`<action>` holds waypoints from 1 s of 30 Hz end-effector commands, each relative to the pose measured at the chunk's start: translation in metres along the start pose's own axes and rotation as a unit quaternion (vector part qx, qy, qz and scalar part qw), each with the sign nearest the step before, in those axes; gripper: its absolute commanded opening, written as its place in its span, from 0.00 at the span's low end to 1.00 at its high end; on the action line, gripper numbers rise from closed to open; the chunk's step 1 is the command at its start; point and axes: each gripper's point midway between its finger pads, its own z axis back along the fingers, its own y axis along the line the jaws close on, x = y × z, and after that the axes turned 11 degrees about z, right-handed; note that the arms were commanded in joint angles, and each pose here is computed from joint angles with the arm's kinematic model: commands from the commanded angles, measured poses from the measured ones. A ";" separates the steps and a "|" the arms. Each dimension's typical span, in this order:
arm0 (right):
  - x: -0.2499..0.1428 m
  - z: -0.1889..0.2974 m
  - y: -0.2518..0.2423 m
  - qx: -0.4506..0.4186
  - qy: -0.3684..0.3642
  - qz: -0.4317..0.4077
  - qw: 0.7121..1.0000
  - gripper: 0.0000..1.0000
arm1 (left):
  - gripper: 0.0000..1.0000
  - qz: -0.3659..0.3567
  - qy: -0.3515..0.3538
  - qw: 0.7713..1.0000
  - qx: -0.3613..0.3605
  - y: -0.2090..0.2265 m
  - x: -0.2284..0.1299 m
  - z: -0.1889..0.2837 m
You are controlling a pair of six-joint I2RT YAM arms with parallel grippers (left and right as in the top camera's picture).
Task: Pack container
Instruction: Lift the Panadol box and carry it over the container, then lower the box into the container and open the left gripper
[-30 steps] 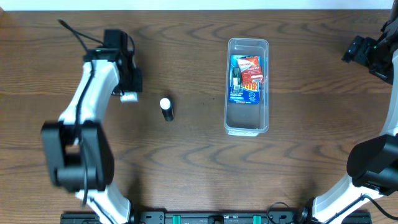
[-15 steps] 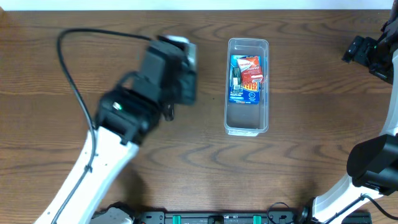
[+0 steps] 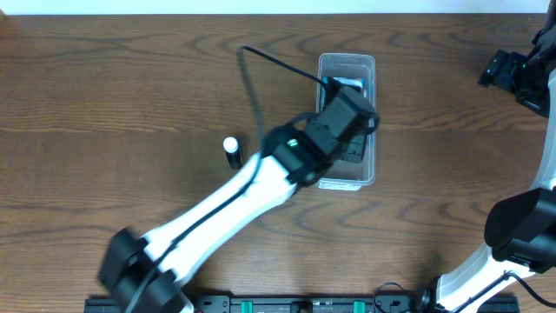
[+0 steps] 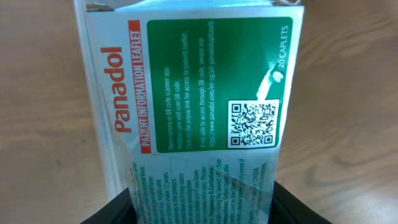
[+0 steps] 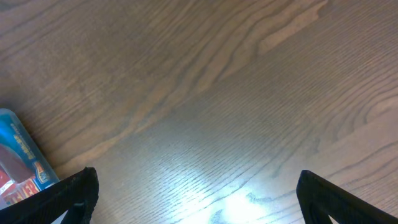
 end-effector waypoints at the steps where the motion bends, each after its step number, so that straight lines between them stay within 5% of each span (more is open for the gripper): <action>1: -0.001 -0.001 -0.002 -0.004 0.002 0.002 1.000 0.99 | 0.52 0.026 0.005 0.999 0.023 0.006 -0.006 -0.025; 30: -0.001 -0.001 -0.002 -0.004 0.002 0.002 1.000 0.99 | 0.53 0.034 0.048 0.996 0.062 0.020 -0.043 -0.085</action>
